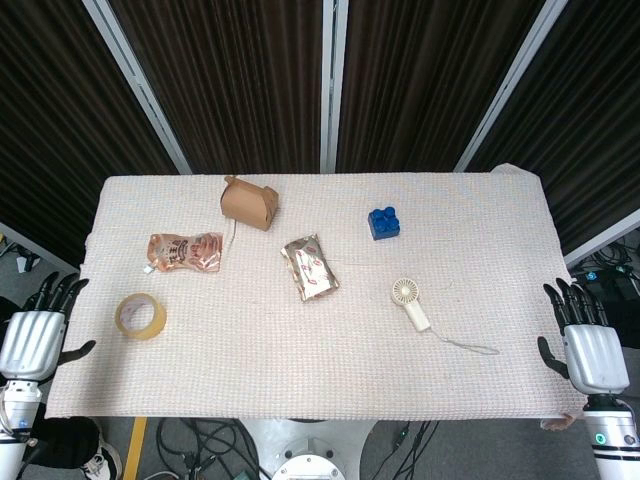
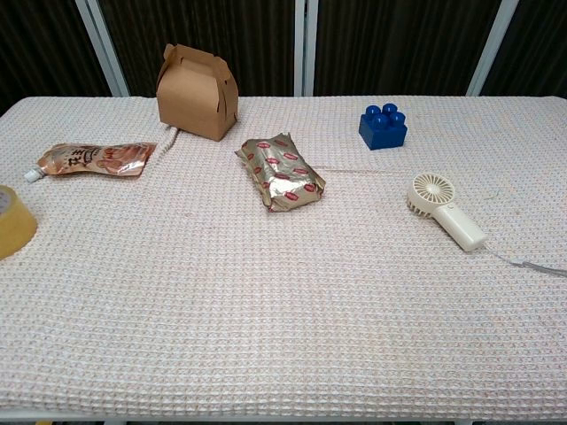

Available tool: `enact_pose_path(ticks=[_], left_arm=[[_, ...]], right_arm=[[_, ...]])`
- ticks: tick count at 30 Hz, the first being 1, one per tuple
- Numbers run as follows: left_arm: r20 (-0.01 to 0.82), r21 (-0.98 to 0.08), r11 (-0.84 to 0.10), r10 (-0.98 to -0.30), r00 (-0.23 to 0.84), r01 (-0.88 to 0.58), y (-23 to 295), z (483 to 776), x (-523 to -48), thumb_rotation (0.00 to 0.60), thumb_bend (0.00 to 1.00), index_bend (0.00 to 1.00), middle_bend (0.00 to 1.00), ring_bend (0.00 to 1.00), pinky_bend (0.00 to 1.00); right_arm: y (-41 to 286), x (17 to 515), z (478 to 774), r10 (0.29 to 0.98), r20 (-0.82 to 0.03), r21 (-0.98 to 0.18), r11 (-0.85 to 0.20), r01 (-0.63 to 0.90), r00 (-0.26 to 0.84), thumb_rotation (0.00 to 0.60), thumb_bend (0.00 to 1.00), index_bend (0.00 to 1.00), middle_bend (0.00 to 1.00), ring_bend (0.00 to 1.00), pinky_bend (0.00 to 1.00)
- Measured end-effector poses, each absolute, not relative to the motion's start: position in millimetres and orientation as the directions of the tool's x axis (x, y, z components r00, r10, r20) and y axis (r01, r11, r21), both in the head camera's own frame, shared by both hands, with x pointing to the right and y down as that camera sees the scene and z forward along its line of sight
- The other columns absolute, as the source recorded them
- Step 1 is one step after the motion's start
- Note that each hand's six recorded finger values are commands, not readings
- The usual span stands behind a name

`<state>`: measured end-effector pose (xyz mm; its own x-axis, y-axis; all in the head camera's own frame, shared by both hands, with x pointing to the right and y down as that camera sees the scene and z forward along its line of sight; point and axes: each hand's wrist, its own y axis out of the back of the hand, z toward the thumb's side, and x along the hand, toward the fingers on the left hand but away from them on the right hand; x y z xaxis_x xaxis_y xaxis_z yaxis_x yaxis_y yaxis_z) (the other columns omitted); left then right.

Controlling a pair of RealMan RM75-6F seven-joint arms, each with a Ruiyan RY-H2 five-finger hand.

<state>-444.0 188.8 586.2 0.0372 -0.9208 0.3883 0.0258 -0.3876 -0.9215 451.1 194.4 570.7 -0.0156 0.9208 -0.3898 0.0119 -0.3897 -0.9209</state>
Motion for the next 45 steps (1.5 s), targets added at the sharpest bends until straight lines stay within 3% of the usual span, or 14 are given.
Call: enact_pose_path(ticks=[18,20,24,26,31,32,33,34,36,37,40,45], left_arm=[[0.398,-0.917,-0.396,-0.916,0.045,0.055,191.4,581.1,-437.4,0.6,0.0,0.13,0.09,0.03,0.26],[0.401,-0.915,-0.399,-0.915,0.043,0.054,192.1,581.1,-437.5,0.6,0.0,0.13,0.09,0.03,0.26],[0.409,-0.912,-0.406,-0.912,0.042,0.054,191.8,581.9,-437.9,0.6,0.0,0.13,0.09,0.03,0.26],[0.412,-0.911,-0.409,-0.91,0.044,0.056,190.9,582.0,-437.5,0.6,0.0,0.13,0.09,0.03,0.26],[0.413,-0.91,-0.411,-0.909,0.049,0.055,191.7,580.5,-436.7,0.6,0.0,0.13,0.09,0.03,0.26],[0.41,-0.912,-0.407,-0.911,0.05,0.055,192.3,579.8,-436.8,0.6,0.0,0.13,0.09,0.03,0.26],[0.406,-0.913,-0.403,-0.912,0.05,0.054,192.7,579.5,-437.1,0.6,0.0,0.13,0.09,0.03,0.26],[0.404,-0.914,-0.401,-0.914,0.049,0.054,193.3,579.7,-437.8,0.6,0.0,0.13,0.09,0.03,0.26],[0.406,-0.913,-0.404,-0.913,0.04,0.051,195.0,582.2,-440.1,0.6,0.0,0.13,0.09,0.03,0.26],[0.411,-0.911,-0.409,-0.911,0.036,0.05,195.6,583.5,-440.8,0.6,0.0,0.13,0.09,0.03,0.26],[0.425,-0.905,-0.423,-0.904,0.039,0.05,196.2,587.2,-439.1,0.6,0.0,0.13,0.09,0.03,0.26],[0.433,-0.901,-0.43,-0.9,0.052,0.058,196.5,589.7,-436.3,0.6,0.0,0.13,0.09,0.03,0.26]], right_arm=[[198.0,450.4,578.8,0.907,-0.421,-0.907,-0.421,0.006,-0.005,0.6,0.33,0.0,0.0,0.0,0.0],[198.1,450.5,579.1,0.906,-0.423,-0.906,-0.423,0.005,-0.006,0.6,0.4,0.0,0.0,0.0,0.0],[199.0,451.0,580.6,0.903,-0.43,-0.903,-0.43,-0.008,-0.01,0.6,0.84,0.0,0.0,0.0,0.0],[200.1,450.3,583.0,0.9,-0.436,-0.9,-0.436,-0.01,-0.012,0.6,0.98,0.0,0.0,0.0,0.0],[199.8,442.3,585.2,0.906,-0.423,-0.906,-0.424,0.015,0.021,0.6,1.0,0.0,0.0,0.0,0.04],[199.2,440.5,585.4,0.908,-0.417,-0.908,-0.418,0.022,0.033,0.6,1.0,0.0,0.02,0.02,0.13],[198.3,439.0,585.4,0.912,-0.409,-0.912,-0.41,0.026,0.046,0.6,1.0,0.0,0.05,0.12,0.29],[196.2,438.0,585.1,0.917,-0.394,-0.918,-0.396,0.026,0.059,0.6,1.0,0.0,0.11,0.31,0.49],[191.8,437.4,585.0,0.927,-0.368,-0.928,-0.371,0.024,0.074,0.6,1.0,0.0,0.26,0.63,0.76],[189.2,437.5,585.9,0.929,-0.36,-0.931,-0.364,0.031,0.08,0.6,1.0,0.0,0.35,0.72,0.83],[184.5,433.0,592.5,0.921,-0.379,-0.92,-0.386,0.067,0.094,0.6,1.0,0.0,0.54,0.82,0.91],[178.0,426.4,609.2,0.906,-0.407,-0.906,-0.417,0.07,0.117,0.6,1.0,0.0,0.88,0.85,0.91]])
